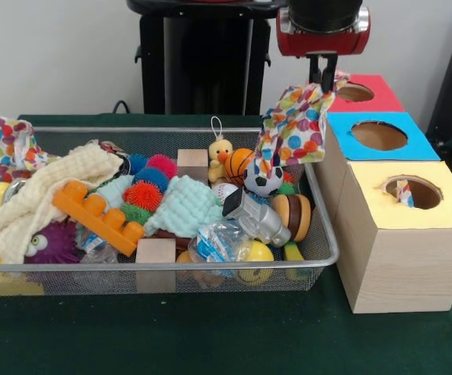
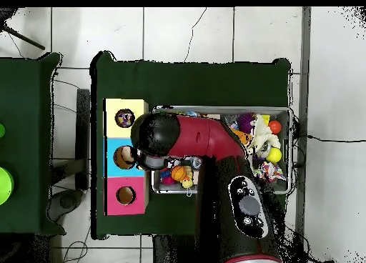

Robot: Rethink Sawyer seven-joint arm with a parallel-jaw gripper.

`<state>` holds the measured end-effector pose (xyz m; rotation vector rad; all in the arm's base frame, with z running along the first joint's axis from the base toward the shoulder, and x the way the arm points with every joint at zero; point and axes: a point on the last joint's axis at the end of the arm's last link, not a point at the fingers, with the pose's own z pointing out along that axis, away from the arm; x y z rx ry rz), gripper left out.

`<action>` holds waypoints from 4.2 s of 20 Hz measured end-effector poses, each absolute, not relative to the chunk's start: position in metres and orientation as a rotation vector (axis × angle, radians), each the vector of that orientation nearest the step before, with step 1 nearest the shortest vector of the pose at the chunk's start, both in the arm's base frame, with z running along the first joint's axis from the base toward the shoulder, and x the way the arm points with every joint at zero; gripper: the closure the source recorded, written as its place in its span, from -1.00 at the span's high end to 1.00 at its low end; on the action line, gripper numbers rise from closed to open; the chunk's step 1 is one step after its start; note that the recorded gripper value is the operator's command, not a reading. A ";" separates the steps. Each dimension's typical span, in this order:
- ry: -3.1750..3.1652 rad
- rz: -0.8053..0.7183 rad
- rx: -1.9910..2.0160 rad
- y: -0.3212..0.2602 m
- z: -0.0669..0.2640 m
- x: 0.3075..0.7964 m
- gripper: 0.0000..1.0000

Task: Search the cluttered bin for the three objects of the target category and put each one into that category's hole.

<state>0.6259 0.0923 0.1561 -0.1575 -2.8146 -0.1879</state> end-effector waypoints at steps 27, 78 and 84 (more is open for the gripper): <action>-2.818 -0.245 -0.118 0.170 0.211 0.660 -1.00; -2.828 -0.297 -0.168 0.232 0.257 0.584 -1.00; -2.856 -0.287 -0.213 0.221 0.242 0.579 -1.00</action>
